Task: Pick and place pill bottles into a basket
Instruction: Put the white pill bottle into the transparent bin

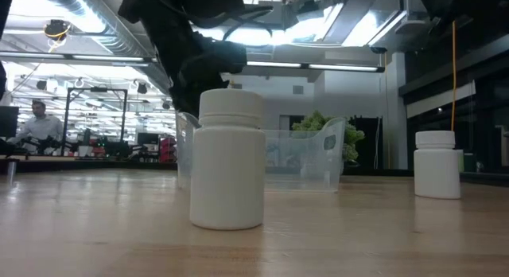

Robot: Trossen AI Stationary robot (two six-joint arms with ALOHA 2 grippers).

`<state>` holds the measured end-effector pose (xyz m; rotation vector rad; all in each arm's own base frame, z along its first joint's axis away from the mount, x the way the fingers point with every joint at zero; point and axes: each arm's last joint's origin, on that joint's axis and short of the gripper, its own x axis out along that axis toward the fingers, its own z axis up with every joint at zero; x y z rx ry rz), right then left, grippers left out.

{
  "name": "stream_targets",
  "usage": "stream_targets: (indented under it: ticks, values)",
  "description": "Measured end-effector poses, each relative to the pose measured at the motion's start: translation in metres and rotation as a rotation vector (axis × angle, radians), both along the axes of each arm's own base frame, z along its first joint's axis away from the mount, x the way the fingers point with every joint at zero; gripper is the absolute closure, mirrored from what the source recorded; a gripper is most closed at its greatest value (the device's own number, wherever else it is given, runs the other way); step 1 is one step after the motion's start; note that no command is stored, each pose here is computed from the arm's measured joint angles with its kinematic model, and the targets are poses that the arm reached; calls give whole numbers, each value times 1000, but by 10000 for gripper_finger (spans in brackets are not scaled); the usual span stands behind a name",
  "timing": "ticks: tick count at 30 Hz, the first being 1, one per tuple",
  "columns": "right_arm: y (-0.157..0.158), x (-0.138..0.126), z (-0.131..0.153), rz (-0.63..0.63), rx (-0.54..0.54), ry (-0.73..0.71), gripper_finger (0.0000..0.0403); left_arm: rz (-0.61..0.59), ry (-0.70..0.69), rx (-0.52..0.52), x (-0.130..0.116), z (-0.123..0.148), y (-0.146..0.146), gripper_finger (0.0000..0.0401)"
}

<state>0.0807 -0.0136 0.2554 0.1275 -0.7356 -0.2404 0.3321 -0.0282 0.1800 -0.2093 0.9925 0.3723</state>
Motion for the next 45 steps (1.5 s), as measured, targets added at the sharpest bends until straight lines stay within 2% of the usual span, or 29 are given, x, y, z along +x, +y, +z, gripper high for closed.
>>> stream_targets:
  ticks: [6, 9, 13, 17, 22, 28, 35, 39, 42, 45]
  values:
    - [0, 0, 0, 0, 0, 2, 192, -7, 0, -78, 0, 1, 5, 136]
    - [0, 0, 0, 0, 0, 4, 192, 0, -1, -85, 0, 1, 6, 102]
    - [0, 0, 0, 5, -6, 7, 192, -10, -18, -114, 5, 8, 5, 72]
    - [2, 1, -1, 44, -47, 19, 192, -28, -41, -120, 11, 27, 3, 56]
    - [3, 4, -3, 88, -66, 52, 192, -36, 45, 4, 8, 49, 3, 54]
    - [3, 2, -1, 104, -56, 21, 192, 30, 30, 137, -2, 86, 9, 54]
    - [4, -9, 10, 7, -164, -109, 192, 230, -232, 394, -20, 156, 19, 54]
    - [4, -15, 19, -25, -151, -179, 192, 335, -406, 516, -37, 193, 23, 54]
    - [4, -11, 35, -30, -156, -50, 192, 350, -419, 572, -48, 205, 26, 54]
    - [4, -2, 56, 23, -162, 228, 192, 377, -441, 563, -53, 209, 29, 54]
